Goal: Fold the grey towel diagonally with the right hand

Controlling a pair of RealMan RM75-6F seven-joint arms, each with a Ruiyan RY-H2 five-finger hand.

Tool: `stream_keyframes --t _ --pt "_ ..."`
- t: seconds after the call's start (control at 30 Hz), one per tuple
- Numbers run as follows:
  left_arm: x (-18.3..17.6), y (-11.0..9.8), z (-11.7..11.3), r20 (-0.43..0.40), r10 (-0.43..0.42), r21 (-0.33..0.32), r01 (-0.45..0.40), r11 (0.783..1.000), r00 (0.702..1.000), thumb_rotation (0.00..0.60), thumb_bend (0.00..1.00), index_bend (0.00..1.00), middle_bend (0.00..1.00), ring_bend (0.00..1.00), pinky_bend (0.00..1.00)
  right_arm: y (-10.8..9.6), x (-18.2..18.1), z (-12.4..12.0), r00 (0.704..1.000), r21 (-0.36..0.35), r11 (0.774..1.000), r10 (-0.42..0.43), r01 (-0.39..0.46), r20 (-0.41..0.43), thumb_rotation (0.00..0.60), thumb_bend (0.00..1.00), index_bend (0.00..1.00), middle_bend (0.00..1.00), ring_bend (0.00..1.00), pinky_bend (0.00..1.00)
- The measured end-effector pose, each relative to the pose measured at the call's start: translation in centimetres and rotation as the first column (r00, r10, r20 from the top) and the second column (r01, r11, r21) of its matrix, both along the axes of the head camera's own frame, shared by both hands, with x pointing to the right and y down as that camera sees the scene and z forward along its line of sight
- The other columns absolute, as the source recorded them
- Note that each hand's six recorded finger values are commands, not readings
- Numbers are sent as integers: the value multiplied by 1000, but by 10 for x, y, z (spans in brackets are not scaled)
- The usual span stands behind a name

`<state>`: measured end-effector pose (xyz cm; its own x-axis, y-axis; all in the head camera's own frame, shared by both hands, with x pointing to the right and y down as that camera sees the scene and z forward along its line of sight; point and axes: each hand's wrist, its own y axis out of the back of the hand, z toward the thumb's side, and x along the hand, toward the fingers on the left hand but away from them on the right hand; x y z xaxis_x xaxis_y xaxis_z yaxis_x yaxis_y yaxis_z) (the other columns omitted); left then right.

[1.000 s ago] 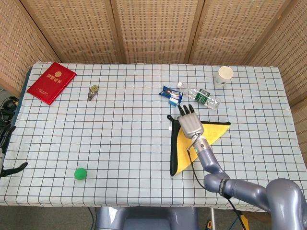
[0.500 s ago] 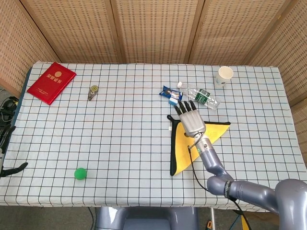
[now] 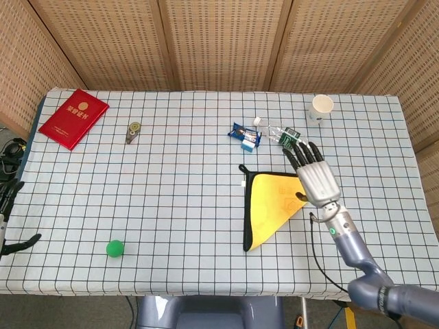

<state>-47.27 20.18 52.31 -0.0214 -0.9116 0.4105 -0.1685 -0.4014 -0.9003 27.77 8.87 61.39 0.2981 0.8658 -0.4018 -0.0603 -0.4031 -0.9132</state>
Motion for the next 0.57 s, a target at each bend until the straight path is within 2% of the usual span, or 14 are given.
stream_keyframes --t 0.17,0.3,0.4,0.57 --pt "3 2 0 -5 9 3 -9 1000 1000 600 0 0 0 0 0 33 47 -25 997 29 998 56 -58 49 600 0 60 0 0 0" --pt "4 4 0 -7 14 0 -14 1000 1000 600 0 0 0 0 0 67 82 -40 989 17 992 125 -127 76 600 0 38 0 0 0" --pt "5 6 0 -8 18 -1 -18 1000 1000 600 0 0 0 0 0 87 99 -48 982 -3 986 168 -169 86 600 0 37 0 0 0" --pt "7 7 -1 -7 26 2 -26 1000 1000 600 0 0 0 0 0 107 115 -60 978 30 980 194 -197 81 600 0 37 0 0 0"
